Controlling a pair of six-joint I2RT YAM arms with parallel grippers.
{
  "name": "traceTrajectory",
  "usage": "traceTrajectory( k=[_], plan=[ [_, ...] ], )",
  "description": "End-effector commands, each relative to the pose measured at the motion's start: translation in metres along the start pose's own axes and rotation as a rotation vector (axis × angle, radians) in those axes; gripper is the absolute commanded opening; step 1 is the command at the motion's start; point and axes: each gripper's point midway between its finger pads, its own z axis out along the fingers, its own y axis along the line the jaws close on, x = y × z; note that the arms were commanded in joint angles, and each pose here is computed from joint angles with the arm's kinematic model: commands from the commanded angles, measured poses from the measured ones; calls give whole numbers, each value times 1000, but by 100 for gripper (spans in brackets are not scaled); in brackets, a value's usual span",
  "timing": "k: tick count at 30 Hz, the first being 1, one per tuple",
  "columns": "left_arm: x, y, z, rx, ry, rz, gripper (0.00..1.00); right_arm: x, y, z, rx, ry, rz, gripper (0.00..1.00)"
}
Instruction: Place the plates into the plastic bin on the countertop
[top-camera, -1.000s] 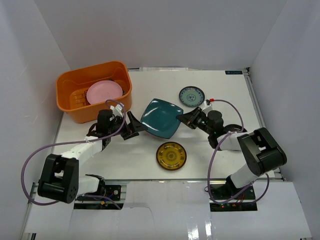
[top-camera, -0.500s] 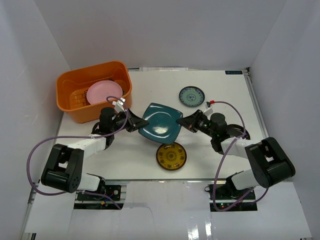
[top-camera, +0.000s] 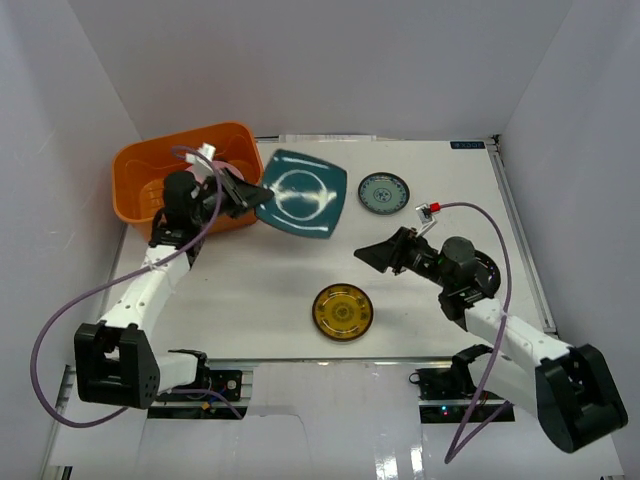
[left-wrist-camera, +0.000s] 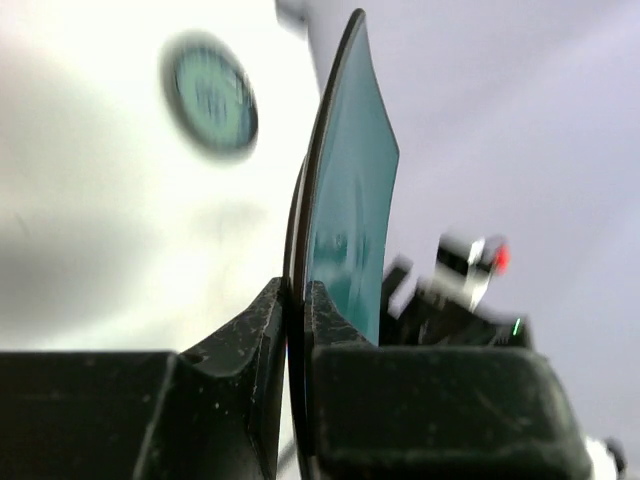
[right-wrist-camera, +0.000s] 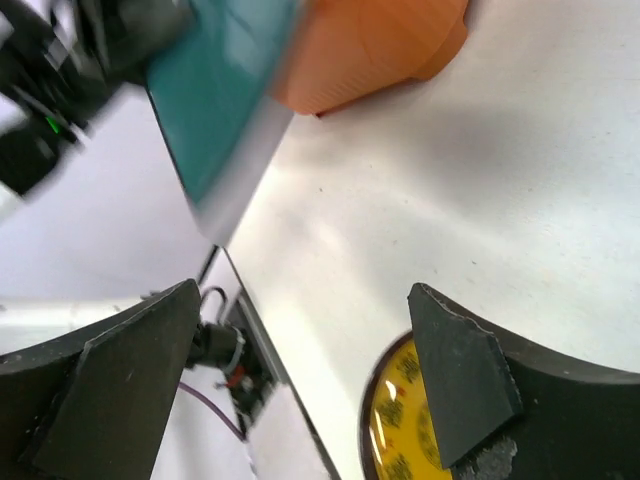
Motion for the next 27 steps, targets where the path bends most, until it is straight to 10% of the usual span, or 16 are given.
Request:
traceTrajectory(
  k=[1, 10, 27],
  plan=[
    [-90, -66, -43, 86, -238, 121, 0, 32, -23, -24, 86, 97, -95, 90],
    [-203, 34, -107, -273, -586, -14, 0, 50, -40, -59, 199, 90, -176, 90],
    [-241, 174, -99, -528, -583, -85, 0, 70, -65, -79, 284, 115, -208, 94]
  ],
)
